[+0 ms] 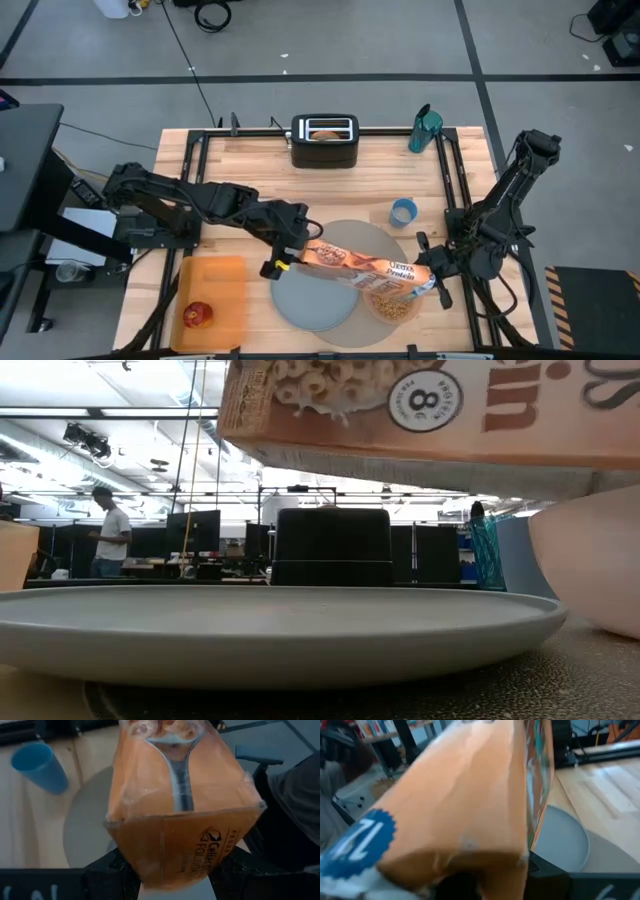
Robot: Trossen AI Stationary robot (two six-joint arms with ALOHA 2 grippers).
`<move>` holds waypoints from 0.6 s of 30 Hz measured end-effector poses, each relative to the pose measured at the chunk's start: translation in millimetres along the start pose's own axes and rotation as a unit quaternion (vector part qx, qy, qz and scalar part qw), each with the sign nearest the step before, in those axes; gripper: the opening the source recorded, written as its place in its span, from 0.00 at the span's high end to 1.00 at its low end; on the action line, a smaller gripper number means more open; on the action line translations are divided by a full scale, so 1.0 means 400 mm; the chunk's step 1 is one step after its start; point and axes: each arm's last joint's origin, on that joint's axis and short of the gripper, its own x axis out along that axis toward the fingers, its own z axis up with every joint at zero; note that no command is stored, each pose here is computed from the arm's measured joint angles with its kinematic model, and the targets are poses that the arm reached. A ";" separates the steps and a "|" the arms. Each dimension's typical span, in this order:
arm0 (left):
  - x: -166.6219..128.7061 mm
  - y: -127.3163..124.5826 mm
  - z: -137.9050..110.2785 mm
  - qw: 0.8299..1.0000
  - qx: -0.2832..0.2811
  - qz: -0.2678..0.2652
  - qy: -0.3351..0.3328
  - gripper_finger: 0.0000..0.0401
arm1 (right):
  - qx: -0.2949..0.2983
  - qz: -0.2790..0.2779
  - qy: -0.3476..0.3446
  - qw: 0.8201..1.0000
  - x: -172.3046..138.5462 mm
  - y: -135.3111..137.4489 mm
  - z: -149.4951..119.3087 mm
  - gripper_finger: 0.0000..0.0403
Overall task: Arrange a breakfast setting
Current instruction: Pour the cereal from the cereal box into the pink bowl
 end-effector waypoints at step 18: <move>0.012 -0.044 -0.063 0.991 -0.010 0.054 0.126 0.43 | 0.017 0.011 -0.018 1.000 0.036 -0.037 0.034 0.87</move>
